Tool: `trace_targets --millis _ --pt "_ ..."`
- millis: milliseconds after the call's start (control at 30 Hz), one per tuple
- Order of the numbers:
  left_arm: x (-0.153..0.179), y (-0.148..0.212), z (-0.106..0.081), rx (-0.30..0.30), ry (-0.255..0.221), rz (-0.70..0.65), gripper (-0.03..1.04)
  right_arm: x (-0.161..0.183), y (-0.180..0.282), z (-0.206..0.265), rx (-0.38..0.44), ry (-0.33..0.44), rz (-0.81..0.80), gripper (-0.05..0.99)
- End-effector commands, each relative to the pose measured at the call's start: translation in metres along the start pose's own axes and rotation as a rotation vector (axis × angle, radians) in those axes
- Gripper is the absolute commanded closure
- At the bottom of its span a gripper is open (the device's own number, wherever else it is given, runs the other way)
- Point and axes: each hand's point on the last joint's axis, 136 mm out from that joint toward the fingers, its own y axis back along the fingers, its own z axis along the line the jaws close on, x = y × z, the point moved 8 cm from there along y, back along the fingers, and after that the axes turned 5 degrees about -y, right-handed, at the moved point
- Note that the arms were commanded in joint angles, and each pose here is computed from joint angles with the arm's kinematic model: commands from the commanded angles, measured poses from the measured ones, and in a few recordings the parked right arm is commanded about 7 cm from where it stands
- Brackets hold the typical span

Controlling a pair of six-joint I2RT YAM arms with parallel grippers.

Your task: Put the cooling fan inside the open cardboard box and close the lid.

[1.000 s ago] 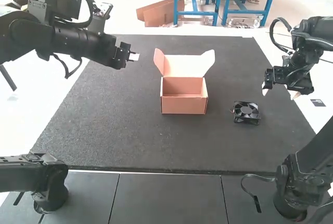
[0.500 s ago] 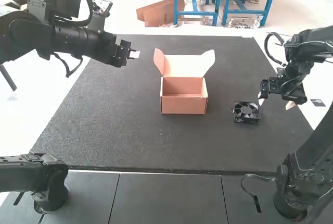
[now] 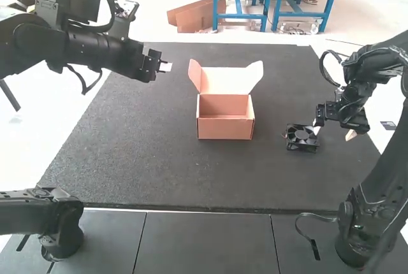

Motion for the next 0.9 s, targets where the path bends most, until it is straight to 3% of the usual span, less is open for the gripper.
trace_targets --millis 0,867 --pt "-0.012 0.005 0.002 -0.013 0.001 -0.036 0.04 -0.014 0.005 0.0 0.002 -0.02 -0.038 0.04" --pt "-0.014 0.0 0.002 -0.011 0.001 -0.016 0.04 -0.019 -0.029 -0.001 0.017 -0.014 0.056 0.04"
